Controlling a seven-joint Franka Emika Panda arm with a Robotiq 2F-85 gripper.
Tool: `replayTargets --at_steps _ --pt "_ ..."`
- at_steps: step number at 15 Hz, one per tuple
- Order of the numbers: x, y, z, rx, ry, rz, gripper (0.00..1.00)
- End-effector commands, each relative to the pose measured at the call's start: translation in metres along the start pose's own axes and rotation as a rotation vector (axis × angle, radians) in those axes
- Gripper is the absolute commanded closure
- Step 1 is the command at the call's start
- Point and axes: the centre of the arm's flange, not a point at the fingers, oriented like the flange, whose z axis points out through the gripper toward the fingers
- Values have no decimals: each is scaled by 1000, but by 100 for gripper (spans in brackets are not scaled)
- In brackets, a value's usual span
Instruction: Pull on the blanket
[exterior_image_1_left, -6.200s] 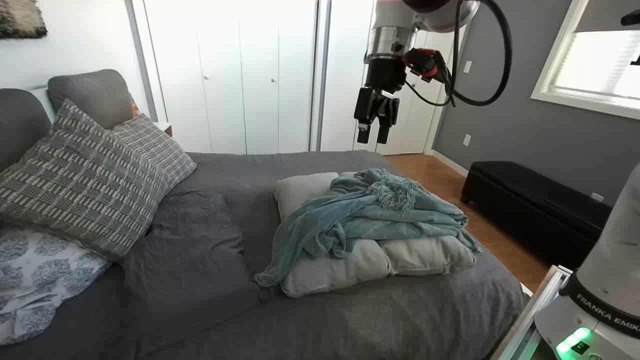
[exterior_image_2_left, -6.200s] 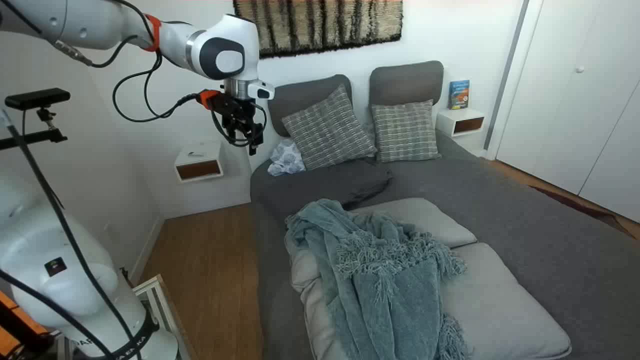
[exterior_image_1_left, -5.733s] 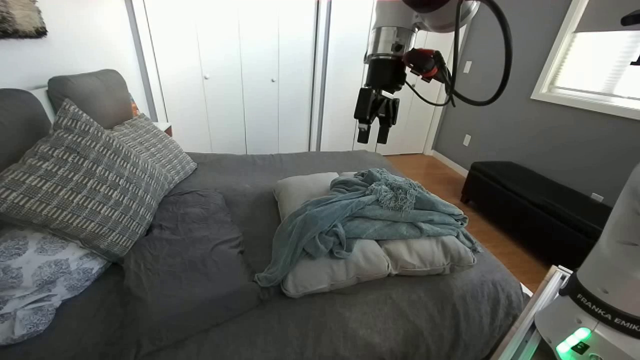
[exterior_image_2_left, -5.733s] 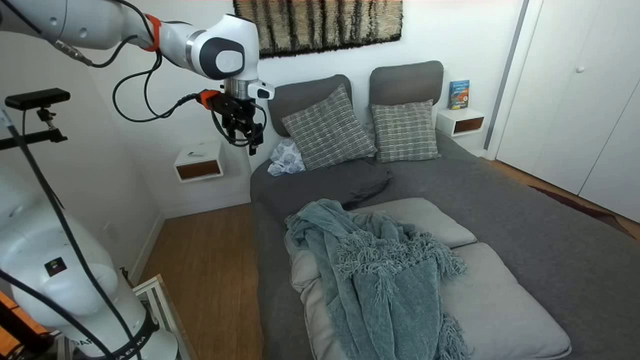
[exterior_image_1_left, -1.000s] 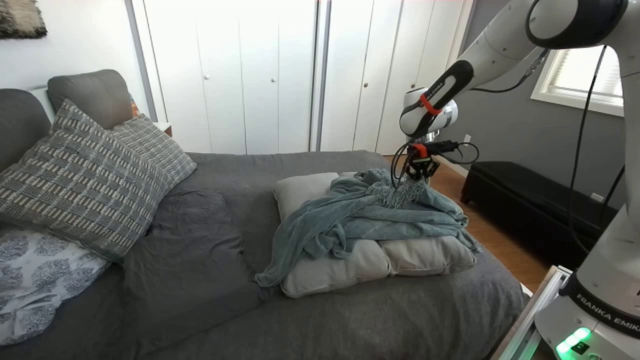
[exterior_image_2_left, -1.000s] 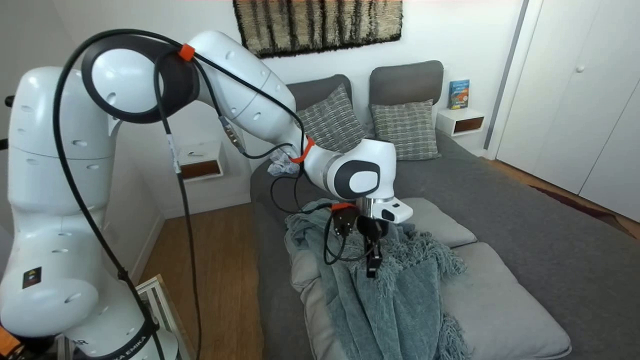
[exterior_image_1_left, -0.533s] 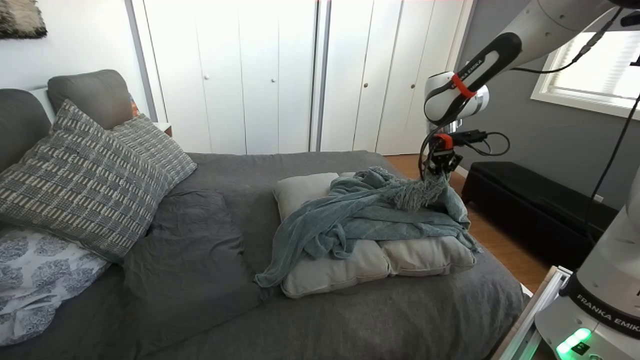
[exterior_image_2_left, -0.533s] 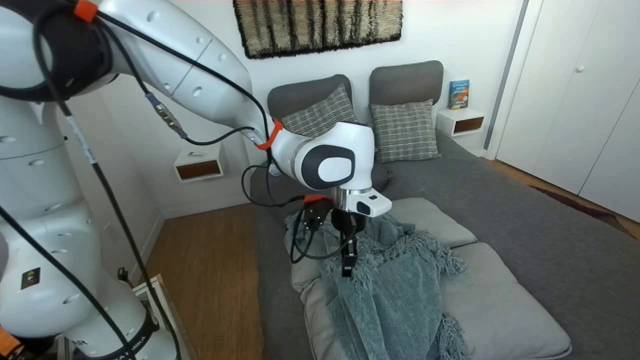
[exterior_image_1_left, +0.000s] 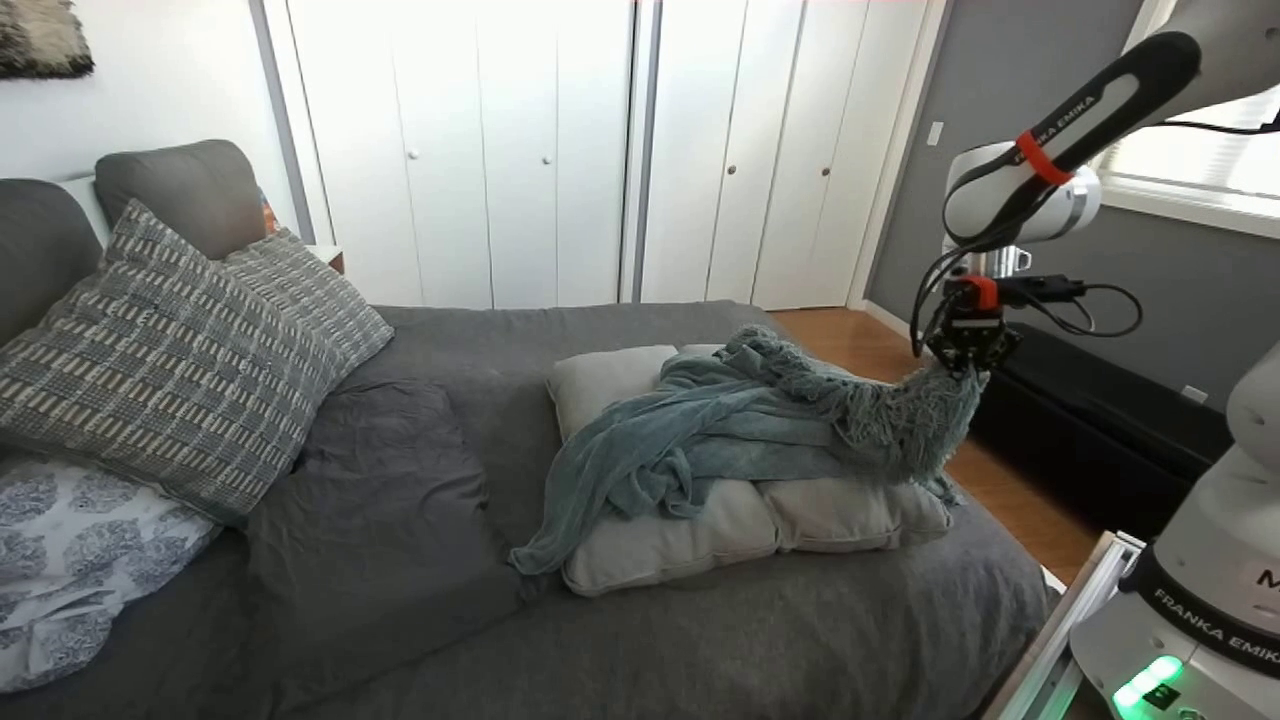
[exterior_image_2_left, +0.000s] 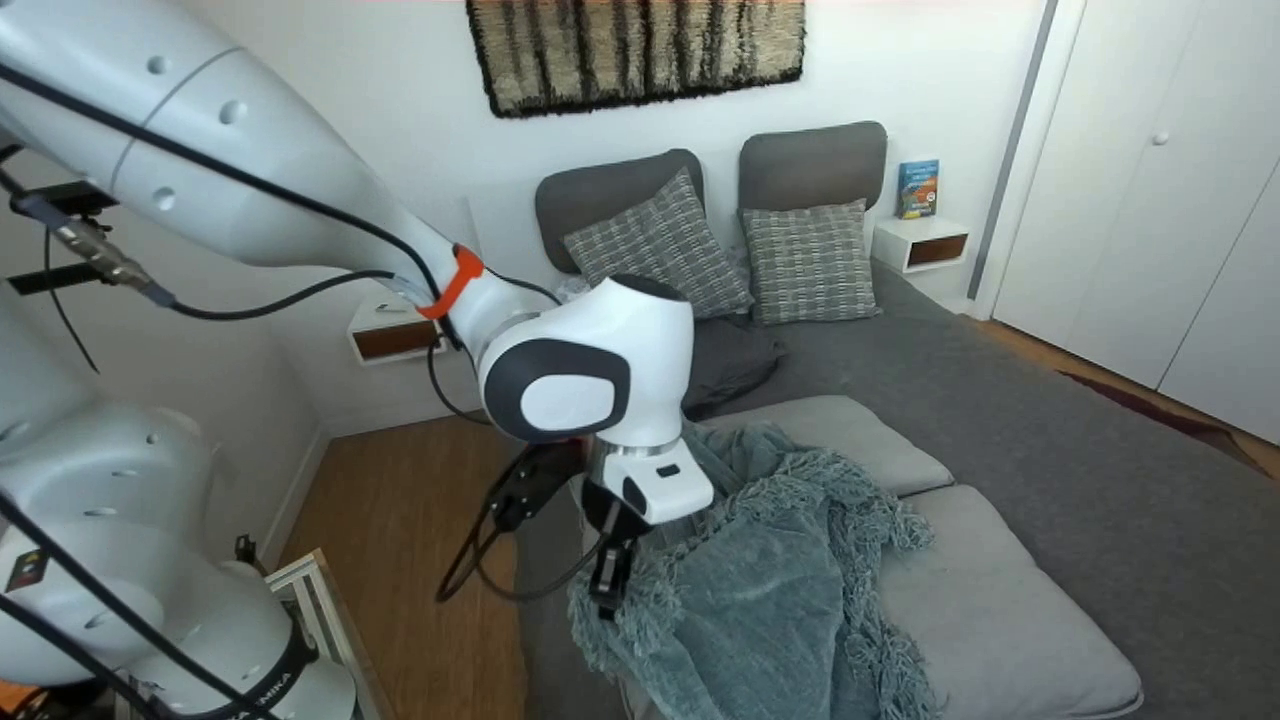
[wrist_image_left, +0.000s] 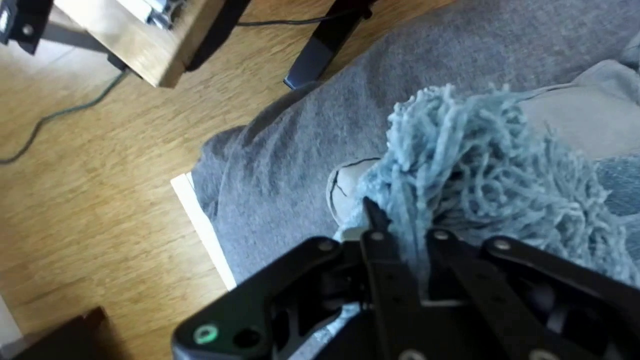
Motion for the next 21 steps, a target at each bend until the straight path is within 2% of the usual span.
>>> replayTargets --at_steps 1,6,9,11,12,13,20,21 --pt "-26 65 14 21 -62 184 98" --pt "-31 109 34 28 -142 319 98" --pt "-28 116 41 8 -164 372 98" --pt "-16 117 46 -17 -172 456 98" --pt "-18 113 45 20 -161 391 98" --pt "-18 113 45 19 -161 398 90" --pt "-18 112 45 18 -161 394 90" --pt "-18 112 45 18 -161 394 98"
